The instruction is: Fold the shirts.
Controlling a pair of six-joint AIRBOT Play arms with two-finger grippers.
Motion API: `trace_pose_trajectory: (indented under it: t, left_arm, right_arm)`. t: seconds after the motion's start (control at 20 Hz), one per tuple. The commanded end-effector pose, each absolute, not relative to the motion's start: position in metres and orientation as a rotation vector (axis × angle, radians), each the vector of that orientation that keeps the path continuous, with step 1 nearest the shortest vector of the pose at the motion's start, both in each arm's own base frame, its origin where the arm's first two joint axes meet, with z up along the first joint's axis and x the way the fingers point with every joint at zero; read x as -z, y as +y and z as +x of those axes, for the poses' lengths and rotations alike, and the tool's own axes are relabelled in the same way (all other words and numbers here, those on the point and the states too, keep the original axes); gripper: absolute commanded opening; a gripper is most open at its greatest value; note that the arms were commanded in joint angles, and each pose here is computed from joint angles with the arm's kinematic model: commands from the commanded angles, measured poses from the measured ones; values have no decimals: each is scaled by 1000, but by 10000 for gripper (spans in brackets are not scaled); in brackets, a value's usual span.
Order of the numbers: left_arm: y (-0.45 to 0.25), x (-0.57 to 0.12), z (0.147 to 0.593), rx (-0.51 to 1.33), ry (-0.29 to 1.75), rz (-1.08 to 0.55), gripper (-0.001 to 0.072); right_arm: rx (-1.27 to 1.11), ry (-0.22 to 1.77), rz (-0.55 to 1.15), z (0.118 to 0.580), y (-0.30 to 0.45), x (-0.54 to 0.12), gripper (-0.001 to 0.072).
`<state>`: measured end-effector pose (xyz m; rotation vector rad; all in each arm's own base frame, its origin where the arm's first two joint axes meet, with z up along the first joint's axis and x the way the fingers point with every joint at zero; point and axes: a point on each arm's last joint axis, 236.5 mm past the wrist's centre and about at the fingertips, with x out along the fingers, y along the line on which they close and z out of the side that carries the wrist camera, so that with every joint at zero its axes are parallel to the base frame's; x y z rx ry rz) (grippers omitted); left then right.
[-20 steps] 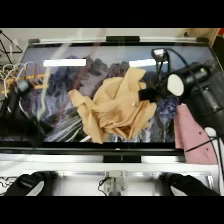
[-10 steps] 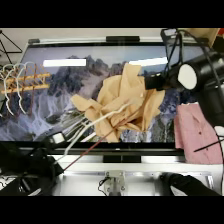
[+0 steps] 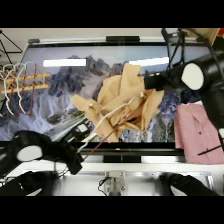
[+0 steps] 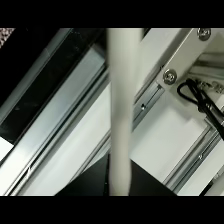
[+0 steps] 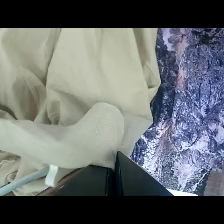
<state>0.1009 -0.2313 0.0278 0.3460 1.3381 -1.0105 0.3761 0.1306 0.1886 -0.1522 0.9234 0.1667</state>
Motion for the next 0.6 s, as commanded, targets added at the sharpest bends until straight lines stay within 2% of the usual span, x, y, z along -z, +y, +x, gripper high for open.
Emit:
trace_pose_trajectory:
  t: [0.0, 0.2, 0.4, 0.55]
  left_arm:
    - [-268, -15, 108, 1096, 1321, 287, 54]
    - [-279, -3, 113, 1090, 1341, 257, 53]
    - [-274, -4, 131, 937, 1386, 137, 53]
    - [-258, -16, 133, 915, 1385, 151, 54]
  right_arm:
    - [-229, 913, -141, 369, 141, -195, 72]
    - [-284, 918, -115, 362, 153, -197, 72]
    - [-344, 893, -129, 341, 166, -213, 72]
    - [-321, 866, -162, 326, 155, -227, 72]
